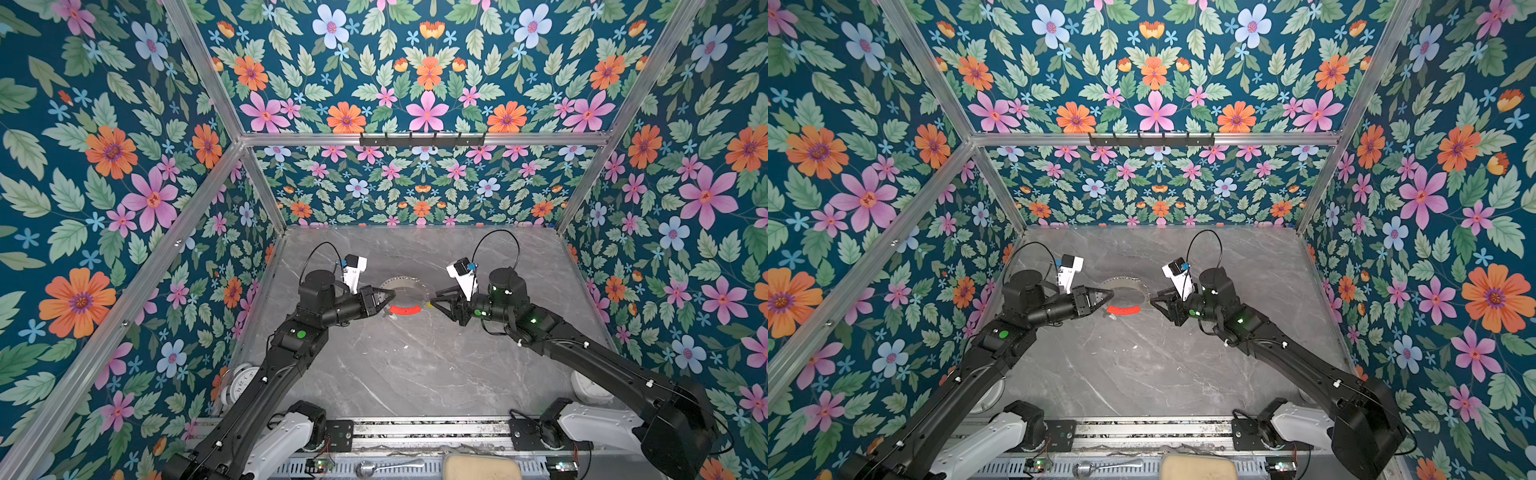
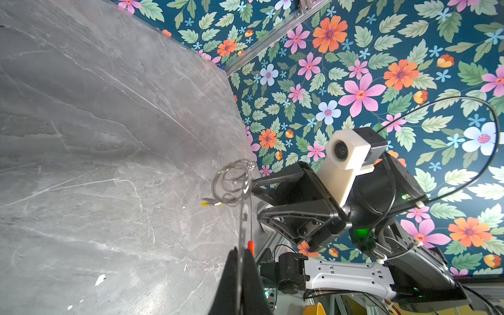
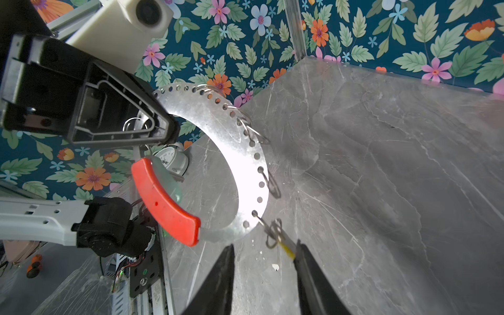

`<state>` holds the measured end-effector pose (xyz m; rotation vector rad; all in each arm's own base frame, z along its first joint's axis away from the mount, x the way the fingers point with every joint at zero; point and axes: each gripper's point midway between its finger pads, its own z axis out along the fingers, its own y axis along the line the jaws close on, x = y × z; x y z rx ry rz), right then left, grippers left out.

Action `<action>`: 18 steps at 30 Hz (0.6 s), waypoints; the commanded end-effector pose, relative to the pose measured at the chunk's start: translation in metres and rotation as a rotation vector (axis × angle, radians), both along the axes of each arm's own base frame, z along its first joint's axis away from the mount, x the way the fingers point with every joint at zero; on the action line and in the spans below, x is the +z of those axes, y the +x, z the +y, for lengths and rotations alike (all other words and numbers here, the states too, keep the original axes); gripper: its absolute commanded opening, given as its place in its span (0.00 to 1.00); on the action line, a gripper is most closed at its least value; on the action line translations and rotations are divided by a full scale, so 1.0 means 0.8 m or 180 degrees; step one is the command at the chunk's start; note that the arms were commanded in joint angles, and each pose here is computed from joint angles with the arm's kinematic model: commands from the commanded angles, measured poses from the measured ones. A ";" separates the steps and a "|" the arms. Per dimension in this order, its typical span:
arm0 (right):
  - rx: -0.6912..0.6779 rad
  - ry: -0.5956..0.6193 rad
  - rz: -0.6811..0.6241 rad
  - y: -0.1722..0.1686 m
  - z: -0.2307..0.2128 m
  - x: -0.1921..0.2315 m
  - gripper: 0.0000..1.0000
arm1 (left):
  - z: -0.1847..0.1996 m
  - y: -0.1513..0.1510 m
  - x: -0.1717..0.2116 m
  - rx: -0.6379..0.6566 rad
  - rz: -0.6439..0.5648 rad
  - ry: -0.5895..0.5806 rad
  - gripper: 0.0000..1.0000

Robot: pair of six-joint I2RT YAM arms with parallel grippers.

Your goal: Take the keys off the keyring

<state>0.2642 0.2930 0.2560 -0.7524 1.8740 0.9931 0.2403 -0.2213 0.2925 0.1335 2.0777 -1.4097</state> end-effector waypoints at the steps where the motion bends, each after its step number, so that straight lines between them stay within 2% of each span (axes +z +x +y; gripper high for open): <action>1: 0.0111 0.0055 -0.0154 -0.001 0.007 0.013 0.37 | -0.003 -0.007 0.012 -0.0119 -0.0076 -0.0048 0.00; 8: 0.0154 0.0066 -0.0168 -0.002 0.009 0.015 0.30 | -0.004 -0.011 0.019 -0.0172 -0.0081 -0.0092 0.00; 18: 0.0263 0.0116 -0.0165 -0.010 0.012 0.023 0.13 | -0.005 -0.013 0.023 -0.0191 -0.0090 -0.0139 0.00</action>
